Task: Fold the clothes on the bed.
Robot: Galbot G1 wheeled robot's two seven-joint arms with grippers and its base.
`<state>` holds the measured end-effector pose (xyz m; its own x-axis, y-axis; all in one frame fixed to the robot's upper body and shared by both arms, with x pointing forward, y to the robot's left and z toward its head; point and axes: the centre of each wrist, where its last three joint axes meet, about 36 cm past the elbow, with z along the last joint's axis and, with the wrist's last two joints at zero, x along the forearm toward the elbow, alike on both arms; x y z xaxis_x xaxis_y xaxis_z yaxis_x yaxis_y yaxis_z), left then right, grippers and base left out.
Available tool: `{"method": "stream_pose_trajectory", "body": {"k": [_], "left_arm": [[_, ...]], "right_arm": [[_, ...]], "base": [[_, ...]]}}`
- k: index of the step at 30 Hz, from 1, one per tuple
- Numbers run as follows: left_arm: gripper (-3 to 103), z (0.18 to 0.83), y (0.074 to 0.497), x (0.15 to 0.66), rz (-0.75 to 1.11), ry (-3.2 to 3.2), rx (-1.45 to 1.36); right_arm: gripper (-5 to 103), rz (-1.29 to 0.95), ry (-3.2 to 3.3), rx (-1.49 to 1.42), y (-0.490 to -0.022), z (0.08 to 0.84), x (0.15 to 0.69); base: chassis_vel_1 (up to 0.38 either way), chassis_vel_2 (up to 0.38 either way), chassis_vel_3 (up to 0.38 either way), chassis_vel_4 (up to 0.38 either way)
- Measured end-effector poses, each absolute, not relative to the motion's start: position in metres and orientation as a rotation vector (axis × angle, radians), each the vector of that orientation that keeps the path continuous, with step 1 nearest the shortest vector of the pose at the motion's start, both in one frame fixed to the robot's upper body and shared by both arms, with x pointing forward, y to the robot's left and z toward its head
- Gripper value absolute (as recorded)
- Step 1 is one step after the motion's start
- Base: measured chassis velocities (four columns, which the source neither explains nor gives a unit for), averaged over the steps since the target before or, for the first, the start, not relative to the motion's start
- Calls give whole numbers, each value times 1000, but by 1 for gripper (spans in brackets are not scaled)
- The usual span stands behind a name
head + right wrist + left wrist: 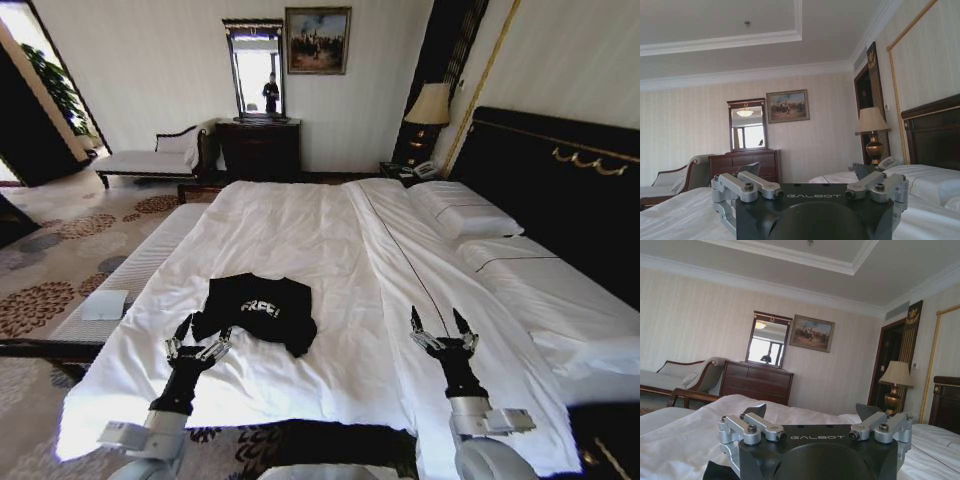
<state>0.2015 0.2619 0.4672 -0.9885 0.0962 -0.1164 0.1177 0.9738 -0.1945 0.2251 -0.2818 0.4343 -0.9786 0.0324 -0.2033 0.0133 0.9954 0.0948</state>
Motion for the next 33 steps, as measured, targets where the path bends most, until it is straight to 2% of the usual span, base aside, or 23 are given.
{"method": "stream_pose_trajectory", "body": {"k": [33], "left_arm": [[100, 464, 274, 202, -281, 3017, 171]], "right_arm": [[100, 110, 2953, 33, -273, 428, 221]], "base": [[37, 99, -39, -90]]}}
